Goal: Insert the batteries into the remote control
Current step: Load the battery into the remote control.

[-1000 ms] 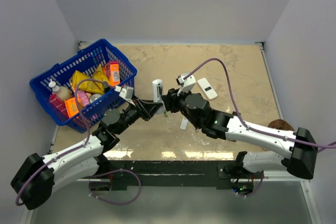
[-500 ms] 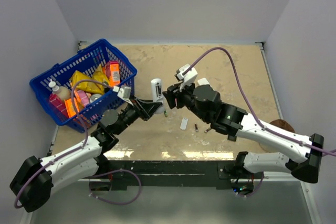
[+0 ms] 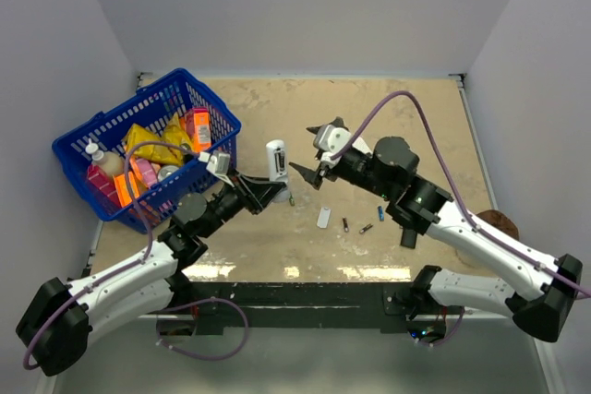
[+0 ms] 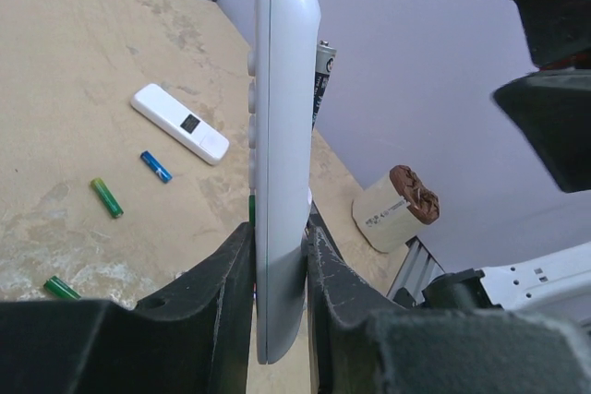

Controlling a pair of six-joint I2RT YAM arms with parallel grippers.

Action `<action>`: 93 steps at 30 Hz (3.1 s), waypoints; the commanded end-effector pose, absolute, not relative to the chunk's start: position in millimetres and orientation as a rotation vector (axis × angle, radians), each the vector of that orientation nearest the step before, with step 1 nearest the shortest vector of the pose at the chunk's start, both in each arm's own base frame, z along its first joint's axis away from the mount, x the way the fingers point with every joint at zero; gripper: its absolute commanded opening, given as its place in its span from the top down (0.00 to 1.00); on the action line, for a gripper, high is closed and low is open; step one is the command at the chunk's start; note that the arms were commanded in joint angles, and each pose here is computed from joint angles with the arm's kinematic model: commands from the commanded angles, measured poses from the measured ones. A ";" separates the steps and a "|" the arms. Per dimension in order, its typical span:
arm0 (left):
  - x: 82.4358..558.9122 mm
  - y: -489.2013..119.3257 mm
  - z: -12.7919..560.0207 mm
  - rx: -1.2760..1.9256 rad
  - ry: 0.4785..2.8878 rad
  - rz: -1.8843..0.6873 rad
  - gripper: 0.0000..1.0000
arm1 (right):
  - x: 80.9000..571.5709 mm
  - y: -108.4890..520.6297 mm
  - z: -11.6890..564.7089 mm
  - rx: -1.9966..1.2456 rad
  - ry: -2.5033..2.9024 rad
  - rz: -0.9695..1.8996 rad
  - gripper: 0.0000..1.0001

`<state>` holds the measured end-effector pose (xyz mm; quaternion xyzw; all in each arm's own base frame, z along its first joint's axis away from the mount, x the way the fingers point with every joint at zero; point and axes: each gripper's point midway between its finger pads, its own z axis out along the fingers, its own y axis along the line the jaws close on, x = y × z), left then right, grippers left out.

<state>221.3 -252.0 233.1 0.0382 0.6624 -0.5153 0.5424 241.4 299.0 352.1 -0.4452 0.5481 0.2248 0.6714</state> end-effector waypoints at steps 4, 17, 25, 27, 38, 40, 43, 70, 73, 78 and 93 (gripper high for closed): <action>210.8 -259.9 271.6 0.155 1.456 -1.314 1.00 | 235.1 316.2 363.5 -1.281 1.014 0.451 0.20; 205.0 -265.2 278.0 0.212 1.436 -1.338 1.00 | 231.0 327.2 344.6 -1.431 1.014 0.484 0.60; 204.3 -267.3 281.1 0.237 1.429 -1.335 1.00 | 236.8 320.1 332.6 -1.439 1.053 0.461 0.63; 203.9 -267.5 281.3 0.242 1.426 -1.335 1.00 | 238.2 318.3 332.9 -1.434 1.058 0.456 0.63; 203.6 -269.4 281.7 0.256 1.424 -1.338 1.00 | 238.2 322.0 330.5 -1.447 1.054 0.480 0.80; 204.1 -269.5 282.4 0.255 1.422 -1.336 1.00 | 237.2 322.4 328.2 -1.454 1.056 0.487 0.81; 203.9 -269.5 282.7 0.258 1.419 -1.336 1.00 | 236.3 323.1 324.4 -1.464 1.065 0.494 0.81; 204.3 -260.8 304.7 0.260 1.307 -1.297 1.00 | 232.0 319.4 260.7 -1.571 1.232 0.545 0.92; 203.7 -258.1 307.2 0.256 1.293 -1.287 1.00 | 232.0 315.9 254.1 -1.558 1.257 0.539 0.92; 200.9 -258.1 313.8 0.272 1.256 -1.295 1.00 | 236.1 313.1 240.1 -1.537 1.307 0.524 0.92; 171.2 -269.1 345.5 0.440 1.096 -1.406 1.00 | 259.8 303.4 224.3 -1.454 1.219 0.339 0.89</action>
